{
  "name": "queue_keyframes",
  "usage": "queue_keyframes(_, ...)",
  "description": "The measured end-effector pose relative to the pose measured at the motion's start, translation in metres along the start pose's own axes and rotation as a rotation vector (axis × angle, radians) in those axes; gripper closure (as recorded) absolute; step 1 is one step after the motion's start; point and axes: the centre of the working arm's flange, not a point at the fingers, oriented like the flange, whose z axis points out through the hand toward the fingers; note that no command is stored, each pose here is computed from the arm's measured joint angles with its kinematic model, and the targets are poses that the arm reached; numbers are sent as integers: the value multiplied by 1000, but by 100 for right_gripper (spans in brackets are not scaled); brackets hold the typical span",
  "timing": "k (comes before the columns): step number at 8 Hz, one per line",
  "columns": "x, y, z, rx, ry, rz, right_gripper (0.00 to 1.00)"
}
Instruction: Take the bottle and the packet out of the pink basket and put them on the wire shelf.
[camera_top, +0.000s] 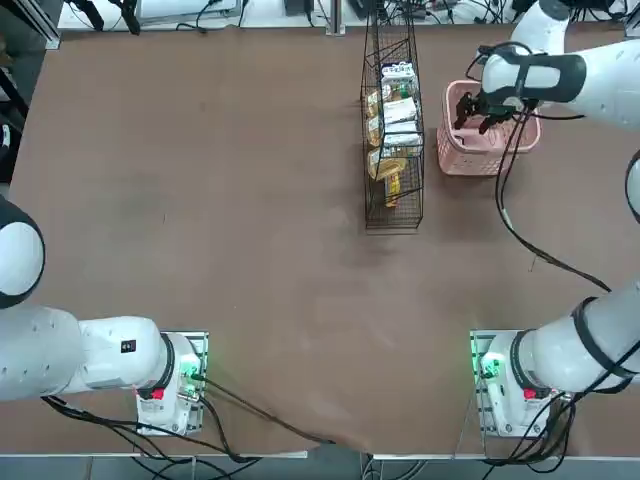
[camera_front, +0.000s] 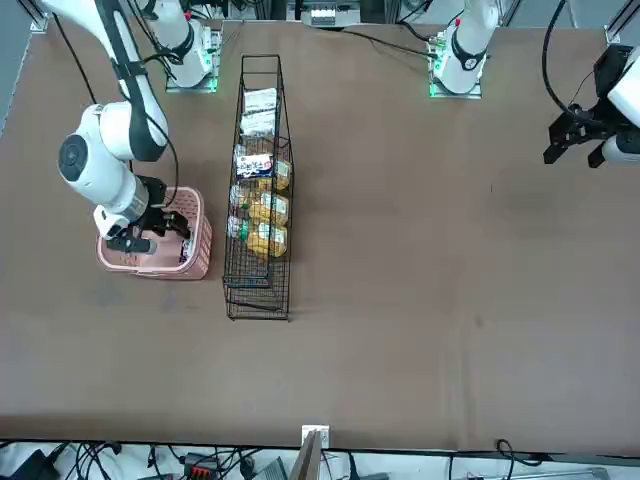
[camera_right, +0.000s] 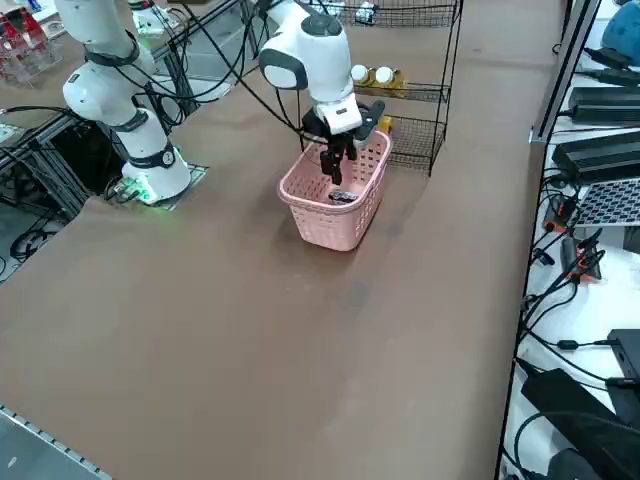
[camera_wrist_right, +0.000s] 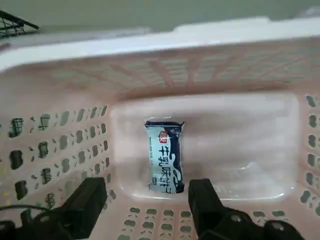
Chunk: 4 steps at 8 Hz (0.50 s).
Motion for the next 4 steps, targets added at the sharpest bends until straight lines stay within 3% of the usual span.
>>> queue_keyframes(4,-4,5,23,-9,13,-16,0)
